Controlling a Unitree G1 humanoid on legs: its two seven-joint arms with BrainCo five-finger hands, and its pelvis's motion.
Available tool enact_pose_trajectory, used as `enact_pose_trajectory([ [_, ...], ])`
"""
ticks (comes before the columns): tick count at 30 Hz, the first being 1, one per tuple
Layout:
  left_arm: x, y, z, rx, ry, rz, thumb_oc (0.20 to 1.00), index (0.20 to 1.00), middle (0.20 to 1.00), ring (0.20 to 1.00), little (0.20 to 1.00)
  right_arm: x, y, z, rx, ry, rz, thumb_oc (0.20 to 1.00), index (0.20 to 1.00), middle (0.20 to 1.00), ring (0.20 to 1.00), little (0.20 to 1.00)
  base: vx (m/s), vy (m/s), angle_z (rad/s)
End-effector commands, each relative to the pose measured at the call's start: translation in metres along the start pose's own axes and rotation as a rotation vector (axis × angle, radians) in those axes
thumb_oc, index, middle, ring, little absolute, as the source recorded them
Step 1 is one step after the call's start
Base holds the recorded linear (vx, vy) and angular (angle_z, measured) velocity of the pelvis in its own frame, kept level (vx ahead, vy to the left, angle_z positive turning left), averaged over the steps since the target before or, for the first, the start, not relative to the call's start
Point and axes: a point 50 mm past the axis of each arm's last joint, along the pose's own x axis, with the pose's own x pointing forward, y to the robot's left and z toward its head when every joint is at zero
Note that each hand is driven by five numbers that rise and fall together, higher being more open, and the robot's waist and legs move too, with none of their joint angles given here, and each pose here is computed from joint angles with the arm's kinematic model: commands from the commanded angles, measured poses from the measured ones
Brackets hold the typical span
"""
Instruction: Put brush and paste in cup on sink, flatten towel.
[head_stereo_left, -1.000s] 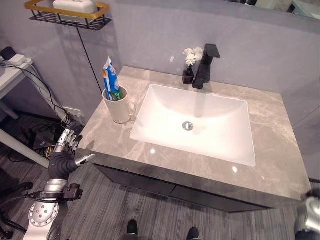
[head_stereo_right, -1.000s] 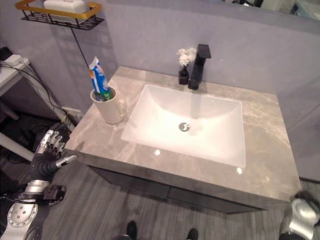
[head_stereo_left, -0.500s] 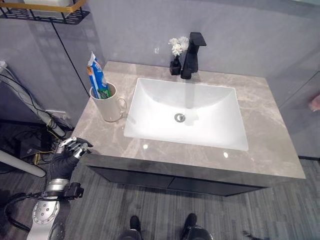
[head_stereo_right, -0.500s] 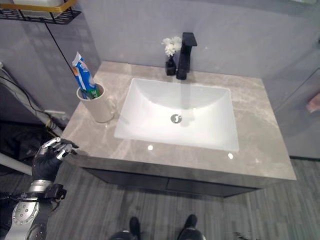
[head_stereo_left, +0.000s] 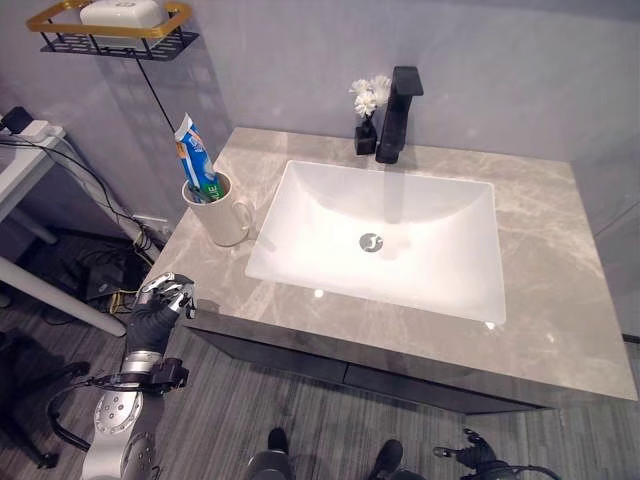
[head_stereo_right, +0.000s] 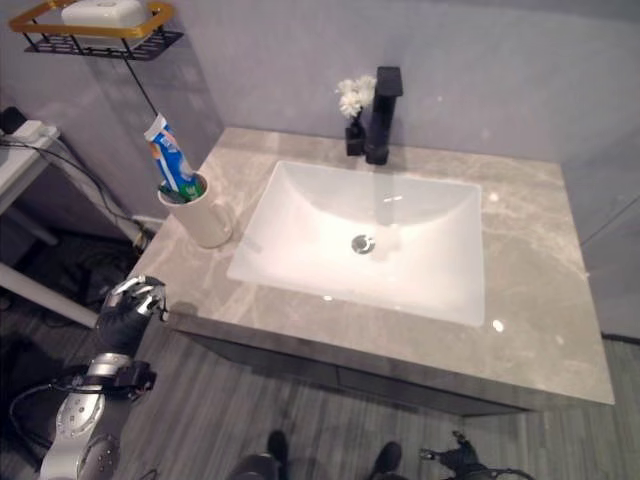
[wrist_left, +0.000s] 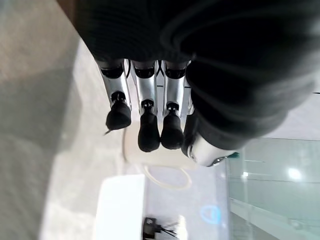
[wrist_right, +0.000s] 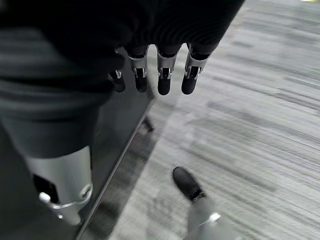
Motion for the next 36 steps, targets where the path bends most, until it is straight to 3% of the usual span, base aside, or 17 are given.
enact_pose_trajectory([
  [1, 0.007, -0.001, 0.022, 0.02, -0.114, -0.002, 0.2, 0.2, 0.2, 0.2, 0.2, -0.001, 0.003, -0.009, 0.036, 0.054, -0.017, 1.0, 1.0, 1.0, 1.0, 1.0, 0.1, 0.086, -0.07],
  [6, -0.002, 0.0, 0.018, -0.008, -0.086, -0.006, 0.2, 0.2, 0.2, 0.2, 0.2, -0.006, 0.005, -0.03, 0.004, 0.138, 0.004, 1.0, 1.0, 1.0, 1.0, 1.0, 0.15, 0.164, -0.06],
  [15, 0.004, 0.004, 0.023, -0.046, -0.08, -0.011, 0.2, 0.2, 0.2, 0.2, 0.2, -0.004, 0.029, -0.004, -0.035, 0.033, 0.11, 1.0, 1.0, 1.0, 1.0, 1.0, 0.06, 0.126, -0.15],
  [29, 0.029, 0.004, 0.037, -0.055, -0.12, -0.031, 0.2, 0.2, 0.2, 0.2, 0.2, -0.001, 0.015, -0.002, -0.078, 0.038, 0.081, 1.0, 1.0, 1.0, 1.0, 1.0, 0.01, -0.002, -0.05],
  [36, 0.043, 0.007, 0.036, -0.078, -0.099, -0.021, 0.2, 0.2, 0.2, 0.2, 0.2, 0.003, 0.012, 0.026, -0.096, -0.058, 0.071, 1.0, 1.0, 1.0, 1.0, 1.0, 0.01, -0.027, 0.01],
])
